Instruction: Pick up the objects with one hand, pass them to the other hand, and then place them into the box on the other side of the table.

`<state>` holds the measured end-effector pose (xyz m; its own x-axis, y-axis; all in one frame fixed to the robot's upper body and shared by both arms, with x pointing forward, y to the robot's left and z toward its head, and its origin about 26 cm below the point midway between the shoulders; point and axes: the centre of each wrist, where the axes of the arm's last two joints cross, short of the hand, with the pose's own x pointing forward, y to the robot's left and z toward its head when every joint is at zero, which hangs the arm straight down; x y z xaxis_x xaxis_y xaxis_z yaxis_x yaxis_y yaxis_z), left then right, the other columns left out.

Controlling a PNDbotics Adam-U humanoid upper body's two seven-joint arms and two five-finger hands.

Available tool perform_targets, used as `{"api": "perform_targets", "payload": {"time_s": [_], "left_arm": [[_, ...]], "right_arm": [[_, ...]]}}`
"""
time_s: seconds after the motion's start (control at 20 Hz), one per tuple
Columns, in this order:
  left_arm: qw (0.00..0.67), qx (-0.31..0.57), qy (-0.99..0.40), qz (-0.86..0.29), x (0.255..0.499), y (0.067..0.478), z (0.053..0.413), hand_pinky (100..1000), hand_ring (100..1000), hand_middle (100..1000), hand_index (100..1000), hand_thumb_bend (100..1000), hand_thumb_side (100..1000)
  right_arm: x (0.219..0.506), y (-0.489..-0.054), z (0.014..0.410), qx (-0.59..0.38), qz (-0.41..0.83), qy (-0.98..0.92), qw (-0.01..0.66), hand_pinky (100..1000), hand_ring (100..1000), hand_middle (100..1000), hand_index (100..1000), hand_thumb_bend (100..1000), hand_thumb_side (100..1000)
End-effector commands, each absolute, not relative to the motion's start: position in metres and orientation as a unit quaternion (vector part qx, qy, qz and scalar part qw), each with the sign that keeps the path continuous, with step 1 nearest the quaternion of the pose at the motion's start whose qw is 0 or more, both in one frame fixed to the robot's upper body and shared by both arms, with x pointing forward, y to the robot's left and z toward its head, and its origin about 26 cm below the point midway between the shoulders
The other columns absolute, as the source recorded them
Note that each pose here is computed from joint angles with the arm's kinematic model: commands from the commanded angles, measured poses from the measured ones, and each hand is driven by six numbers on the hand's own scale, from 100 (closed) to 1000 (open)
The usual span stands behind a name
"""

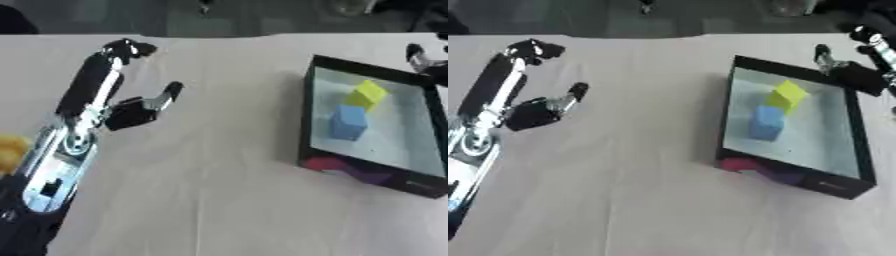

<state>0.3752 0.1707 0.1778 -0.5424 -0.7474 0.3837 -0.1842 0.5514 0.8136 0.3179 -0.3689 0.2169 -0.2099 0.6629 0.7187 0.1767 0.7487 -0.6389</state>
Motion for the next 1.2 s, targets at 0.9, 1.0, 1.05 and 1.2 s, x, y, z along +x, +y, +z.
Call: {"api": "perform_targets", "payload": {"time_s": [0.9,1.0,1.05,1.2], "left_arm": [[0.494,0.392,-0.688,-0.359,0.380,0.285,0.223,773,776,729,818,448,595],[0.511,0.385,-0.670,-0.376,0.378,0.294,0.227,776,779,729,819,449,623],[0.520,0.379,-0.662,-0.385,0.378,0.299,0.230,777,780,729,819,452,622],[0.533,0.371,-0.641,-0.410,0.374,0.311,0.239,783,786,736,820,465,626]], "right_arm": [[0.306,-0.364,0.238,-0.253,0.162,-0.788,0.537,960,1000,936,922,387,398],[0.306,-0.364,0.238,-0.254,0.163,-0.788,0.537,960,1000,935,921,390,399],[0.305,-0.364,0.237,-0.255,0.163,-0.787,0.537,960,1000,934,921,385,396],[0.305,-0.366,0.236,-0.259,0.162,-0.785,0.539,960,1000,934,921,394,402]]}}
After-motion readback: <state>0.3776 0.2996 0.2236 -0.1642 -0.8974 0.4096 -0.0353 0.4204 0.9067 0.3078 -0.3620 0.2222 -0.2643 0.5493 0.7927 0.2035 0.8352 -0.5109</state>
